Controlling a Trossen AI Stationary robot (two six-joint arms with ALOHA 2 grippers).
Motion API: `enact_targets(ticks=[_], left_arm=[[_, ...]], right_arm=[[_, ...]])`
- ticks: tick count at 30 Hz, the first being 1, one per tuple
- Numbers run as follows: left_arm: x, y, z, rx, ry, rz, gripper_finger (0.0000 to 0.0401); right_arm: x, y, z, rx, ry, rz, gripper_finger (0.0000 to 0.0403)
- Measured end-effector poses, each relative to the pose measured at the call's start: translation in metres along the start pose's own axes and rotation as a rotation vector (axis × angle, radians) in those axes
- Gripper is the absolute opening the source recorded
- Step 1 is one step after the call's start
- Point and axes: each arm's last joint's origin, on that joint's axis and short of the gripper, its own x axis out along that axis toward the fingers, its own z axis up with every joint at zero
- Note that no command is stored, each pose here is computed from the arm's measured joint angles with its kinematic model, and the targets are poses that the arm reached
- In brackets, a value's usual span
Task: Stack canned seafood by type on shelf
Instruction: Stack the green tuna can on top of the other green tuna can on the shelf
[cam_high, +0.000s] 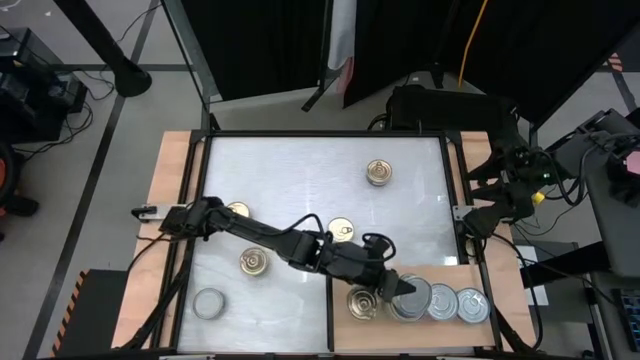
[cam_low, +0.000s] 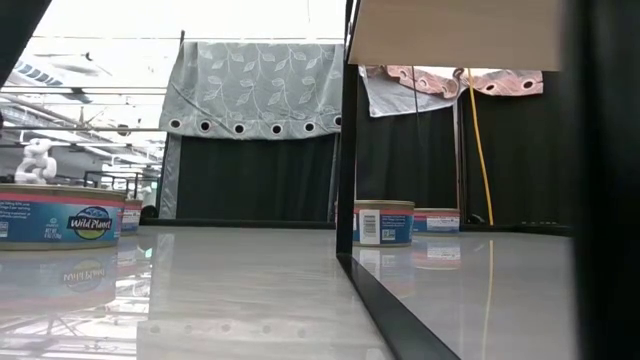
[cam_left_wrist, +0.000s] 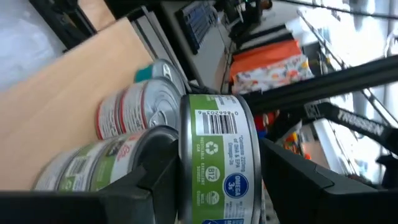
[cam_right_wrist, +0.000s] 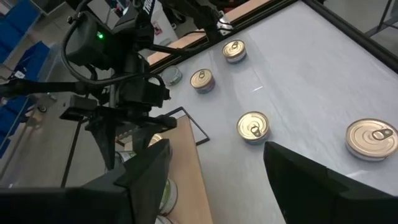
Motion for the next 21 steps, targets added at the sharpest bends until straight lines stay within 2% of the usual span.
enact_targets(ticks=[7,13,21], left_arm=[[0.0,0.002,-0.001,0.021,0.112,-0.021,0.0204],[0.001,0.008,0.009,0.064,0.099,0.01,0.0204],[0.001,0.01,0.013,0.153,0.14,-0.015,0.0204]], right_arm=[[0.0,0.0,0.0,0.0,-0.001,-0.001,0.0251],[0.0,0.0,0.0,-0.003,0.0,-0.002,0.0251],[0.0,0.0,0.0,-0.008,0.002,-0.003,0.0251]])
